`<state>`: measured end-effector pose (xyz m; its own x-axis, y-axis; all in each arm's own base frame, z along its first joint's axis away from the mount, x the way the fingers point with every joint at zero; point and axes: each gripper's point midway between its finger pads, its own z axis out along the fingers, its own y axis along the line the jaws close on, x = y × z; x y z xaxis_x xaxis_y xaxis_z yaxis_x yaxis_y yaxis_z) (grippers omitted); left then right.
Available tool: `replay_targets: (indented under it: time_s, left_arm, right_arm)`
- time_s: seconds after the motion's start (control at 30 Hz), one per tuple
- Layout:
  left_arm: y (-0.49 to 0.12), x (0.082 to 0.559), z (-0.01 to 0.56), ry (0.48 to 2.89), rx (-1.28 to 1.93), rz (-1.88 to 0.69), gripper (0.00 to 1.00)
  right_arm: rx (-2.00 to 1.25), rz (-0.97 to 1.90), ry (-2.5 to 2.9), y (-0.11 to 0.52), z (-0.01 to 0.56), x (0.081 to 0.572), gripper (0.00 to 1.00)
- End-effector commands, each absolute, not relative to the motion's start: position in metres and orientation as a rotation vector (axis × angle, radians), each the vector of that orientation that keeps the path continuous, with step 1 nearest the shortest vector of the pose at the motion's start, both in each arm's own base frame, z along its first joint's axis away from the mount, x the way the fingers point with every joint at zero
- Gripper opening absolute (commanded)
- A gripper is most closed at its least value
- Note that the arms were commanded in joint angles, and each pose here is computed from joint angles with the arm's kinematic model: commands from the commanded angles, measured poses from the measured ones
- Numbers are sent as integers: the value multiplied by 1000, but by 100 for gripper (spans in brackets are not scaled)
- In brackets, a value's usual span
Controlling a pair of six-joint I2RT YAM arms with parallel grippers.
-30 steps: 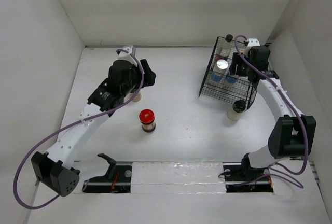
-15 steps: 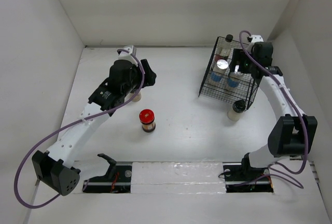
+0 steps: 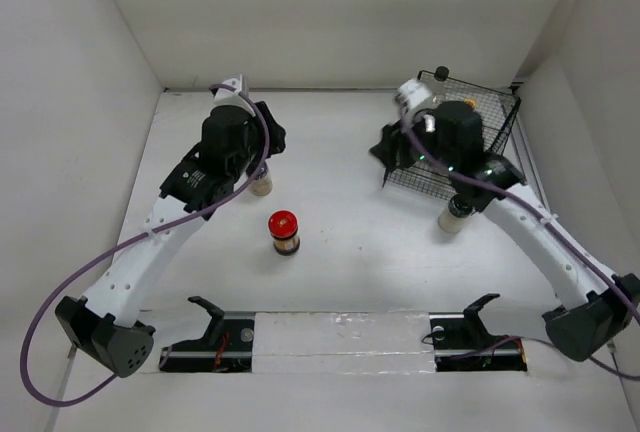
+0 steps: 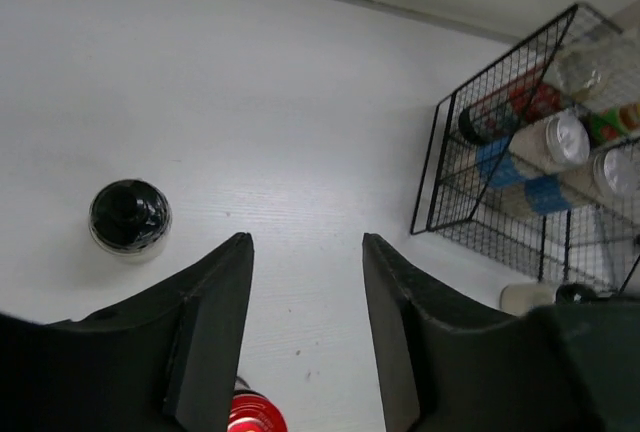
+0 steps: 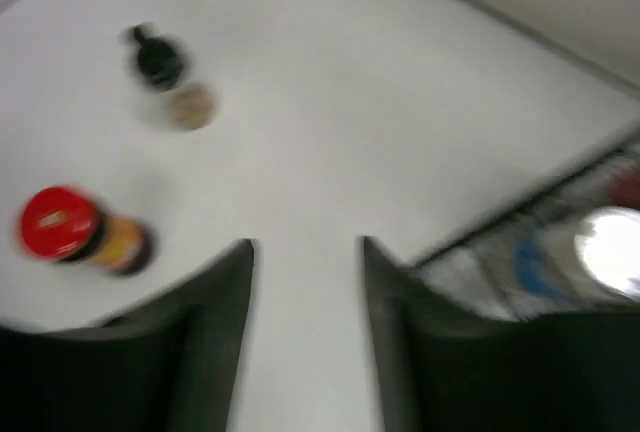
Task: Organize the condiment bottles
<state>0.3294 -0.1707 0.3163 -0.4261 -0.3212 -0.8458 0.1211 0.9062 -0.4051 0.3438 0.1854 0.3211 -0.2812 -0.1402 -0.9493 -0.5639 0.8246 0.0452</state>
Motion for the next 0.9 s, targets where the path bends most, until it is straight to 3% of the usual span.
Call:
replay_targets:
  time_s: [0.0, 0.07, 0.17, 0.43, 0.87]
  left_arm:
    - [-137, 333, 345, 1880, -319, -371, 44]
    - [-120, 335, 347, 1865, -405, -287, 60]
    - [-110, 341, 347, 1863, -440, -231, 77]
    - [-83, 360, 366, 1882, -442, -356, 83]
    - [-88, 337, 343, 1915, -427, -417, 84]
  right_arm:
    - [-881, 635, 1782, 271, 294, 285, 61]
    - [-971, 698, 1769, 301, 278, 268, 86]
    - [-1094, 761, 1727, 350, 267, 239, 100]
    - [-1257, 724, 1715, 415, 225, 214, 100]
    - [-1320, 674, 1787, 466, 163, 245, 100]
